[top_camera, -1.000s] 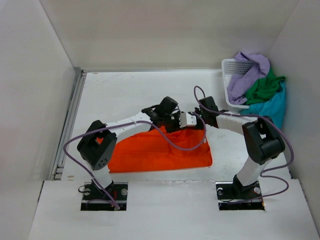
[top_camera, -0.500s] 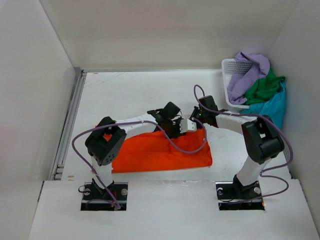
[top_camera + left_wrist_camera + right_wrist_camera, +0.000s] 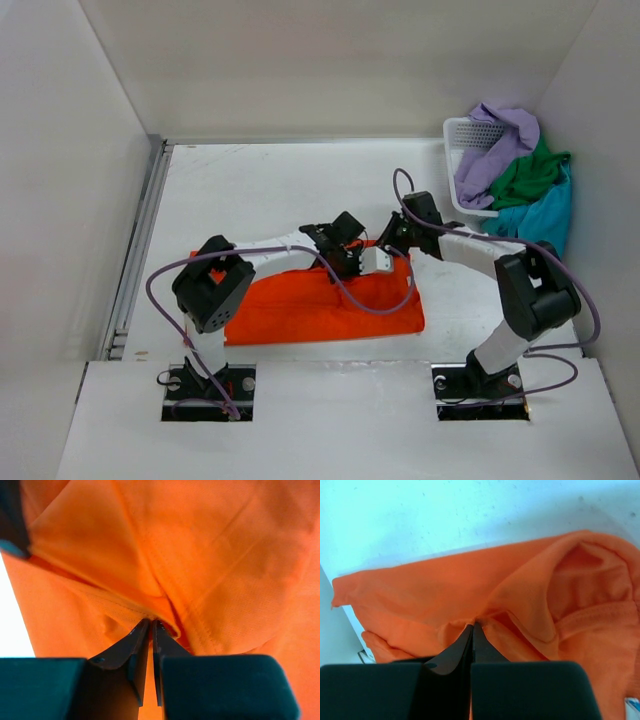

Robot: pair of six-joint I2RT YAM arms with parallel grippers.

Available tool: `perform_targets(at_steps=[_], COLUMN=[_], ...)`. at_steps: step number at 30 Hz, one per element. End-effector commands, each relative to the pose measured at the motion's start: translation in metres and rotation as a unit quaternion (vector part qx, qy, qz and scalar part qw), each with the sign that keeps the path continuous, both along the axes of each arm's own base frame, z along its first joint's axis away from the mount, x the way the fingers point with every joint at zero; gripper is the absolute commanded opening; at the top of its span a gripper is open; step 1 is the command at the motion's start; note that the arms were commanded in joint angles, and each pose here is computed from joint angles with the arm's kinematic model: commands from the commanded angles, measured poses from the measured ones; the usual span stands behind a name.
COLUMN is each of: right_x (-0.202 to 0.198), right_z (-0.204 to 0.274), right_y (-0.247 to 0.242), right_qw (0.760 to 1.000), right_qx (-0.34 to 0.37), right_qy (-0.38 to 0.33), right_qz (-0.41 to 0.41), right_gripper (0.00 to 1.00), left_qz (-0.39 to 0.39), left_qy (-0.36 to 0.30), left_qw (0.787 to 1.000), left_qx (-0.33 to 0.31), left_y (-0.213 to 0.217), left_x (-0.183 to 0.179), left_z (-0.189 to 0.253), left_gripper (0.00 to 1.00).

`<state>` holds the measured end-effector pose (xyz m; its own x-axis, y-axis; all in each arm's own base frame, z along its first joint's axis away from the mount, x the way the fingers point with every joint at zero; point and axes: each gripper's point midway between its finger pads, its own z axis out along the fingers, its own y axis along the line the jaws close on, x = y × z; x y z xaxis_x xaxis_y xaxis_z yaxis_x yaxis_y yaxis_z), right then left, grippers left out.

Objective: Fold and stack the t-shirts
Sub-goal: Fold the other side of the tshirt into a rectangle

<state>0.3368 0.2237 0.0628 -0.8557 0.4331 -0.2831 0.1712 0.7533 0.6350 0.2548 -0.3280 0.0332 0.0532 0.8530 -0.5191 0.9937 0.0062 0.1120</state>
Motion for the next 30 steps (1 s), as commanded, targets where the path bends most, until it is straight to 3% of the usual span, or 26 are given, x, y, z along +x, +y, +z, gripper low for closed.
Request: perform_targets(at_steps=[1,7,15,27,30], right_x=[-0.006,-0.026,-0.046,-0.042,-0.037], right_z=[0.019,0.019,0.022,0.018,0.019], right_y=[-0.004,-0.012,-0.014,0.003,0.006], right_qw=[1.0,1.0,1.0,1.0,1.0], right_qx=[0.007,-0.005,-0.002,0.001,0.001], right_qy=[-0.029,-0.027,-0.026,-0.024,-0.026], right_qz=[0.001,-0.004,0.0,0.008,0.009], right_gripper=[0.0,0.0,0.0,0.0,0.01], left_qz=[0.029,0.06,0.061,0.097,0.089], left_qy=[-0.025,-0.046,-0.04,-0.117,-0.106], left_qw=[0.999,0.996,0.997,0.988,0.99], left_qx=[-0.019,-0.042,-0.032,-0.002,-0.032], left_y=[0.008,0.014,0.03,0.058,0.054], left_x=[0.011,0.026,0.014,0.076,0.068], left_z=[0.029,0.057,0.056,0.056,0.074], left_gripper=[0.05,0.05,0.05,0.12,0.15])
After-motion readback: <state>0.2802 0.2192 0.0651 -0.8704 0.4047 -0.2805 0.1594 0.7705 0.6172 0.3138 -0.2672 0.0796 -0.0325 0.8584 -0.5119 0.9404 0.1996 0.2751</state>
